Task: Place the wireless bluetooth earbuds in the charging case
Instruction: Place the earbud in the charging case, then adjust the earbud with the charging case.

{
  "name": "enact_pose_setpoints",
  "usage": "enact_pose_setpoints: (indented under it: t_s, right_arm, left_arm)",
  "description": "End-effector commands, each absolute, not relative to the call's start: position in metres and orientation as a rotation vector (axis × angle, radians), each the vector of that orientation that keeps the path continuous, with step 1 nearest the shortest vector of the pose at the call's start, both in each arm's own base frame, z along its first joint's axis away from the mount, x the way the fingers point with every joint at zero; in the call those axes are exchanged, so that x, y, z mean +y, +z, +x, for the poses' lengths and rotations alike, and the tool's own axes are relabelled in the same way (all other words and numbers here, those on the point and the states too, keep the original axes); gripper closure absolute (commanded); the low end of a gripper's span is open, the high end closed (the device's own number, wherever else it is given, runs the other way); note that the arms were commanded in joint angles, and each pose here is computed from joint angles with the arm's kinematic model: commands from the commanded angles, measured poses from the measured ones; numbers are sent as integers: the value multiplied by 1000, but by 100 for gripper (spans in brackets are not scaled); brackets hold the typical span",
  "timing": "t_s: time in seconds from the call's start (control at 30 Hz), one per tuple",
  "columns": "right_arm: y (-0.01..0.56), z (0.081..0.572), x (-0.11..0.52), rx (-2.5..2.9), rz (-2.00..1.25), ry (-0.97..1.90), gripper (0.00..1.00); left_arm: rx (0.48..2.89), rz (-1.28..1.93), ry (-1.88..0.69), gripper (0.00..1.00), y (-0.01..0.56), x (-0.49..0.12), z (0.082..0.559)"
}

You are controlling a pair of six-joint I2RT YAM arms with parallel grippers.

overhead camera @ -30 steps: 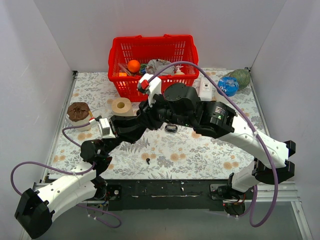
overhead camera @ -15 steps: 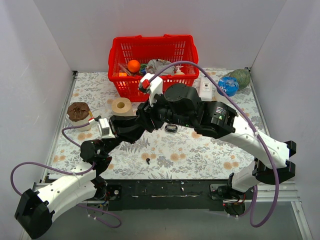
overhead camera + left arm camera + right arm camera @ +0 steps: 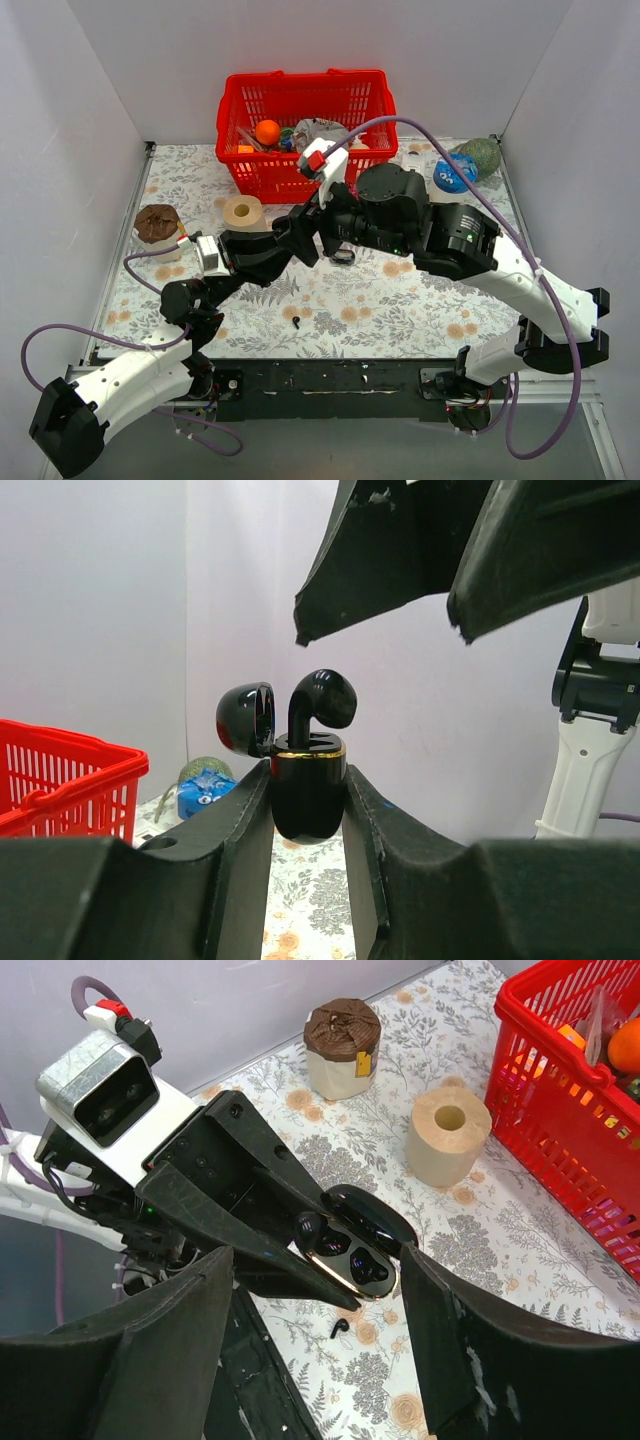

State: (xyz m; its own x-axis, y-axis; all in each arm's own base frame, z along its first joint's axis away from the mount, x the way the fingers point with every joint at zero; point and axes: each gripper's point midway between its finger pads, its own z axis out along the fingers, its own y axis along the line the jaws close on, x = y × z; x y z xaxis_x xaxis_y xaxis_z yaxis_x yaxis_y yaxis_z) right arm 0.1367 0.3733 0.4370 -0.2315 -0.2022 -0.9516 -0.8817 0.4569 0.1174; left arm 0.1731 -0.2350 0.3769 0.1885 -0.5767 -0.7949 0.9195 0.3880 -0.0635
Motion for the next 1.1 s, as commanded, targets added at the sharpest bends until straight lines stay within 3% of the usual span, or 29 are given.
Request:
enact_pose_setpoints:
  t_s: [0.0,0.13,0.17,0.2,0.33,0.43,0.5,0.53,0.6,0.63,1.07]
  right_arm:
    - [470,137,351,1648,-844,868,27]
    - [457,147,346,1665,-831,789,55]
    - [454,148,346,1670,-835,778,56]
    - [450,148,347,1677,-843,772,56]
    - [448,151,352,1677,-839,764,39]
    - [448,153,356,1668,-833,766,38]
    - [446,153,361,1671,-844,767,43]
    - [446,152,363,1667,-848,772,61]
    - [446,151,367,1665,-859,789,81]
    - [447,150,368,1661,-860,797,98]
    - [448,118,377,1650,-997,940,99]
  left_arm:
    - [830,462,-1113,100,384,-230,172]
    - [834,458,-1127,100,384,-231,171]
    - [832,458,-1131,100,385,-230,170]
    - [834,460,-1133,100,384,-231,170]
    - [831,470,-1132,100,385,-232,169]
    - [835,483,-1139,100,384,-234,168]
    - [834,490,-1141,100,385,-234,167]
    - [836,490,-1139,100,384,-234,168]
    - [833,488,-1135,100,385,-233,167]
    - [836,489,-1134,100,385,-233,167]
    - [842,480,-1108,100,387,-232,171]
